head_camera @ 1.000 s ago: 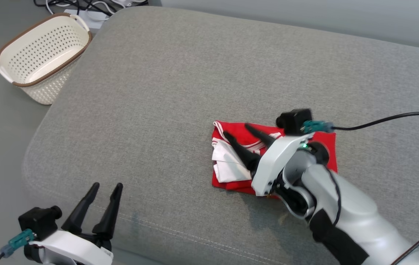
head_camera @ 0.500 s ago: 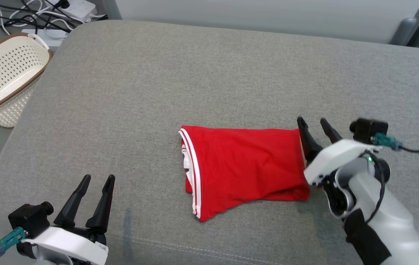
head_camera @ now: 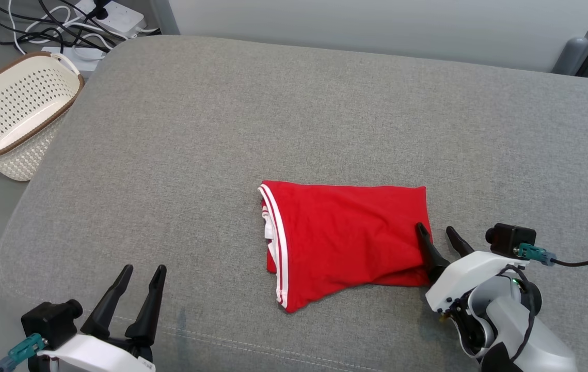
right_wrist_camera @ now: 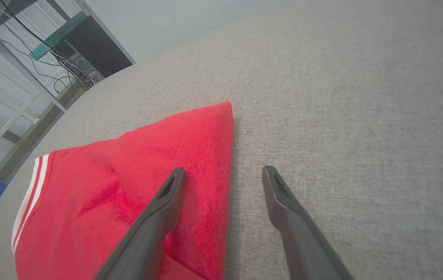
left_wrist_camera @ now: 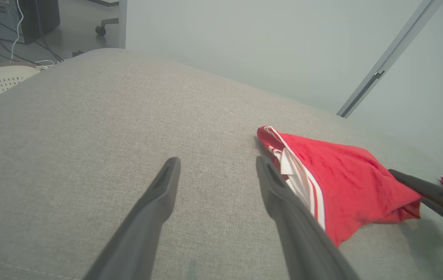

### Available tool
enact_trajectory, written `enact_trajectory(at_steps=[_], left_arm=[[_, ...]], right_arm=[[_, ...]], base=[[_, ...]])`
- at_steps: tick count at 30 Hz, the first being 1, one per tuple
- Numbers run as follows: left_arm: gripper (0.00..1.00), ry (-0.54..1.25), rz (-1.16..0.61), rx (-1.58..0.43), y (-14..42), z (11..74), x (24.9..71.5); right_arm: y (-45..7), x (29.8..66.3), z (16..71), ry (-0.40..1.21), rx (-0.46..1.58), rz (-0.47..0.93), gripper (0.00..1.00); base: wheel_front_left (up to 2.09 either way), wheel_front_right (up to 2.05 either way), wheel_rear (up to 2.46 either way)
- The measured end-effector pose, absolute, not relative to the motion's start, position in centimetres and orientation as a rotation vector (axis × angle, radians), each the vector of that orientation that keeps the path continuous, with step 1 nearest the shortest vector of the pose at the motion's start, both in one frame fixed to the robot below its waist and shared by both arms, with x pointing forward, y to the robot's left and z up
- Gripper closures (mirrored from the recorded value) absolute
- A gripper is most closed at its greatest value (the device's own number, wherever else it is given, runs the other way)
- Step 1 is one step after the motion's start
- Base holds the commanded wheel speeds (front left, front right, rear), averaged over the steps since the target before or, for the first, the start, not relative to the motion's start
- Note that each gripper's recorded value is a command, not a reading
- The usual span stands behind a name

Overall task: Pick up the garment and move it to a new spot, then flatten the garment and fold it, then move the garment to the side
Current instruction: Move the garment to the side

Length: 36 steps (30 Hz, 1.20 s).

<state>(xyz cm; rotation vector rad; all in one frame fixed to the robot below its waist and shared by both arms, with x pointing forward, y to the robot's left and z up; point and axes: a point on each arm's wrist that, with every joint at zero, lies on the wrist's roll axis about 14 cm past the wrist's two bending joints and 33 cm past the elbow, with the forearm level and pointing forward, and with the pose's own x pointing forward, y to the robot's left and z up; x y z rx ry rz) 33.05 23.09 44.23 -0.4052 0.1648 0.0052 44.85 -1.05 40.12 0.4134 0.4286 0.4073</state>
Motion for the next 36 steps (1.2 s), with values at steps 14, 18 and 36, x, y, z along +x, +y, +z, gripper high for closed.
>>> enact_trajectory(at_steps=[14, 18, 36], left_arm=[[0.00, 0.198, 0.028, -0.396, 23.7, 43.4, 32.4], [0.00, 0.206, 0.043, -0.399, 24.1, 43.2, 32.1], [0.00, 0.215, 0.042, -0.409, 24.2, 43.0, 32.5]], right_arm=[[0.6, 48.3, 41.0, 0.421, 0.399, 0.432, 0.00], [1.0, 48.2, 39.7, 0.473, 0.386, 0.433, 0.14], [0.9, 48.8, 38.8, 0.519, 0.393, 0.411, 1.00]], base=[[0.00, 0.00, 0.00], [0.00, 0.00, 0.00], [0.00, 0.00, 0.00]])
